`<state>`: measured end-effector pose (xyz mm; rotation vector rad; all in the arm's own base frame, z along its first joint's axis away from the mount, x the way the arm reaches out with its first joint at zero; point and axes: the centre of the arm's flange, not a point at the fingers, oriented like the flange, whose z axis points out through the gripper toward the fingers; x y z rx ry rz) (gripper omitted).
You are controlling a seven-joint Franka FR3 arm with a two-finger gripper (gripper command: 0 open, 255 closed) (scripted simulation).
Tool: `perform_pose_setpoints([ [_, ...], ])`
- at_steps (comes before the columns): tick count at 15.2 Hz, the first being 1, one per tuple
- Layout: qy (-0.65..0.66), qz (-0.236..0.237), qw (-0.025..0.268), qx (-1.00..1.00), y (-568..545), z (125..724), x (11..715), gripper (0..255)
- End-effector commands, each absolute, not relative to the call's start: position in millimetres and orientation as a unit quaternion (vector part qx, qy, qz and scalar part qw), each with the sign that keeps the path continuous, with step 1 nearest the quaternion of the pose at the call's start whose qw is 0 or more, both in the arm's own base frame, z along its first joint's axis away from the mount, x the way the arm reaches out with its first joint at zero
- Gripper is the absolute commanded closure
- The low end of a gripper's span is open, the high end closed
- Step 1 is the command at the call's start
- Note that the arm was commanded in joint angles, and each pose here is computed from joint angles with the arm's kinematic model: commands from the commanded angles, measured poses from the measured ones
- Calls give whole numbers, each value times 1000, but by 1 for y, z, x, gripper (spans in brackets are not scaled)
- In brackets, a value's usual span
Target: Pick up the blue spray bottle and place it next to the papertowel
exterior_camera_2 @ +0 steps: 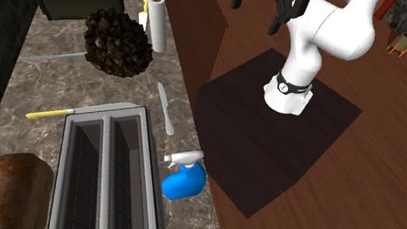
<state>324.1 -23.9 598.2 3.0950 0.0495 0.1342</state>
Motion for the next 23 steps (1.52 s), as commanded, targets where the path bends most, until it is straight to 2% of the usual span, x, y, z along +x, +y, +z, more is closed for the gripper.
perform_pose_setpoints([
  [1,16,43,22,999,-24,598,324,0],
  [21,-140,-17,30,990,80,463,544,0],
  [23,-140,-17,30,990,79,453,543,0],
])
